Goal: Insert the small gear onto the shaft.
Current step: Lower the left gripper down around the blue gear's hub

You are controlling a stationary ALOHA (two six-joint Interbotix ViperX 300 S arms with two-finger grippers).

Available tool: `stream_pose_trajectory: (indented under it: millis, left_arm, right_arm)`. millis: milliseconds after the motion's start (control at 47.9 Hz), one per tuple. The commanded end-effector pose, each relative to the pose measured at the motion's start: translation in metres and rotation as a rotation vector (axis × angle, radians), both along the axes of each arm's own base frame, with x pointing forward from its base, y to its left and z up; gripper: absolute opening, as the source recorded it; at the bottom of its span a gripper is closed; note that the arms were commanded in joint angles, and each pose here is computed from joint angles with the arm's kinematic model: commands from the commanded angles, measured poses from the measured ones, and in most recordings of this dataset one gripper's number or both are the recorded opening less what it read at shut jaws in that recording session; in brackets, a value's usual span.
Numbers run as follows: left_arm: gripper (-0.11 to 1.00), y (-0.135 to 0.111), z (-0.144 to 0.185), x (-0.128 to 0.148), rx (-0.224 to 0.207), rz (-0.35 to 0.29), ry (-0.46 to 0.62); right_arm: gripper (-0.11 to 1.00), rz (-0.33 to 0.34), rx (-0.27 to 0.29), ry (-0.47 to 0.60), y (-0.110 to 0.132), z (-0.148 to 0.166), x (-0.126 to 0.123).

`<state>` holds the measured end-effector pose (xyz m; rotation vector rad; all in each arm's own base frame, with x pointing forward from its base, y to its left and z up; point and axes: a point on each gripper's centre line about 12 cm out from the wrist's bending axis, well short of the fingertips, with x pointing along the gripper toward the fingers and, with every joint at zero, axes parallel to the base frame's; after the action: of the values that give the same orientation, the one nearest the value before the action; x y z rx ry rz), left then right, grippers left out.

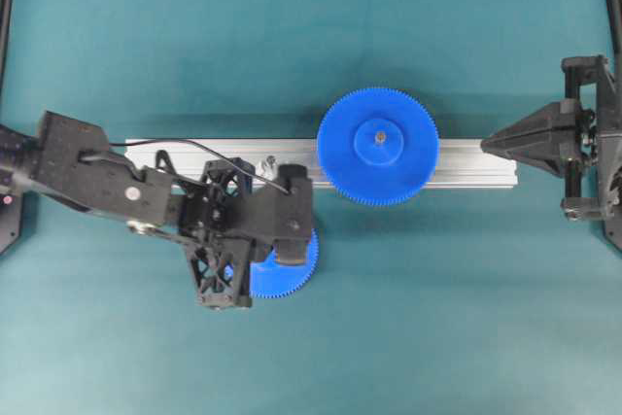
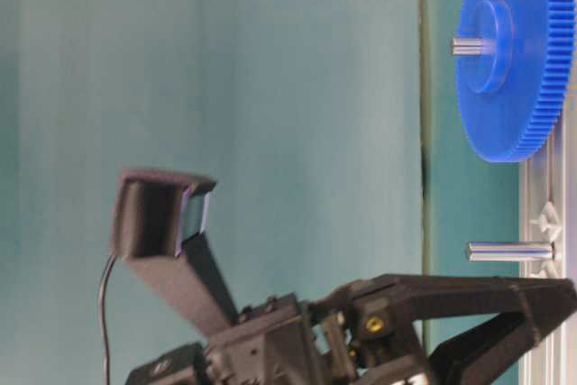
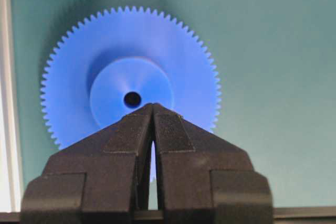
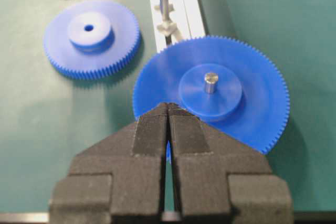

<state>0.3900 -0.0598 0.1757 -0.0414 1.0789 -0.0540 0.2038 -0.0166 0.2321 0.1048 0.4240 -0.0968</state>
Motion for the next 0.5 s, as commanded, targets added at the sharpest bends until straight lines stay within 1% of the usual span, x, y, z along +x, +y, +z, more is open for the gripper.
stream_pose_trajectory:
  millis: [0, 188, 355, 480]
  left_arm:
    - [0.0, -0.003, 0.013, 0.006, 0.003, -0.011, -0.021]
    - [0.0, -0.004, 0.006, 0.009, 0.023, -0.03, 0.037]
    - [0.0, -0.004, 0.002, 0.013, 0.043, -0.064, 0.051]
    - [0.0, -0.004, 0.0, 0.014, 0.05, -0.074, 0.067]
  right_arm:
    - [0.03, -0.008, 0.009, -0.022, -0.001, 0.007, 0.003]
    - [0.03, -0.013, 0.021, -0.019, -0.001, 0.005, 0.003]
    - [0.03, -0.016, 0.028, -0.016, -0.001, 0.004, 0.002]
    - [0.03, -0.016, 0.028, -0.018, -0.001, 0.004, 0.001]
